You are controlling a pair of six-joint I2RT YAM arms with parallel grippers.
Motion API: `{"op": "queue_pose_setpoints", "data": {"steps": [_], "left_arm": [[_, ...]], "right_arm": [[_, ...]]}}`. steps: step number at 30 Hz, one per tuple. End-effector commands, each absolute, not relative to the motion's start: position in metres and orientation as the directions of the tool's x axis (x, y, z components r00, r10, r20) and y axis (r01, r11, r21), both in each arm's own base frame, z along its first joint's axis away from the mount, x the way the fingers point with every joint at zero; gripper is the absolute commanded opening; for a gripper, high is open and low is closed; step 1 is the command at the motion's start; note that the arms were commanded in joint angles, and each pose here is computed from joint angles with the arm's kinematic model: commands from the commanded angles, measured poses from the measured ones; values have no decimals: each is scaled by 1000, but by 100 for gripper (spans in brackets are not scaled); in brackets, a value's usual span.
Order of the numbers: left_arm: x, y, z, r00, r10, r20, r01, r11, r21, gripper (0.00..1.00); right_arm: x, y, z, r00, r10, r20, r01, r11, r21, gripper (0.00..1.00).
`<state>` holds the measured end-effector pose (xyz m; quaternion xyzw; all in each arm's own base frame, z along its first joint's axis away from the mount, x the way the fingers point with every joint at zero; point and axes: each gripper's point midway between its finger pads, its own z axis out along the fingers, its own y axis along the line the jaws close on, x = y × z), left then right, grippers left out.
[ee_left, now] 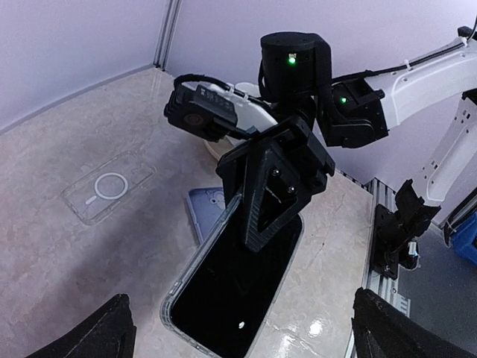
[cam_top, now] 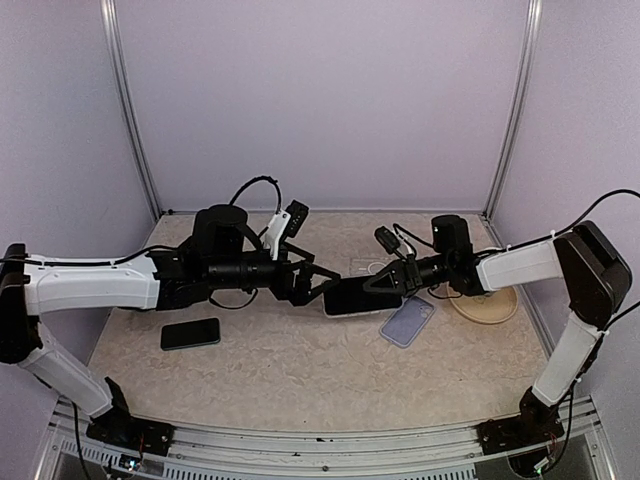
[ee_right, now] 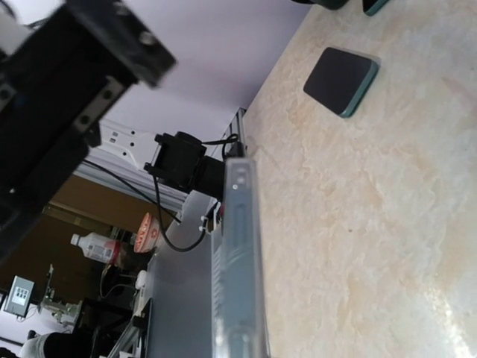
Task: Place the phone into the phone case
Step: Pass from the right arm to the left
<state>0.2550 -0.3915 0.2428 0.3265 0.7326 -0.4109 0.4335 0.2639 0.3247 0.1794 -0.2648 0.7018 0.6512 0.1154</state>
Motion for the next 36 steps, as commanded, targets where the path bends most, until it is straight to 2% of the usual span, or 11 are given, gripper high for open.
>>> {"op": "queue_pose_setpoints", "data": {"steps": [1, 5, 16, 21, 36], "left_arm": [[254, -387, 251, -234, 199, -952, 883, 453, -123, 99], [244, -395, 244, -123, 270, -955, 908, 419, 1, 99], [249, -420, 203, -2, 466, -885, 875, 429, 224, 99], [238, -431, 195, 106, 520, -848, 886, 337, 318, 99], [228, -446, 182, 247, 552, -796, 881, 214, 422, 99]], "right_arm": [[263, 328, 201, -789, -220, -574, -585, -20, 811, 0], [263, 328, 199, -791, -225, -569, -581, -11, 814, 0], [263, 328, 191, -796, -239, -556, -575, 12, 818, 0], [262, 329, 190, -794, -247, -556, -577, 19, 816, 0], [256, 333, 187, -785, -270, -558, -583, 15, 813, 0]]}}
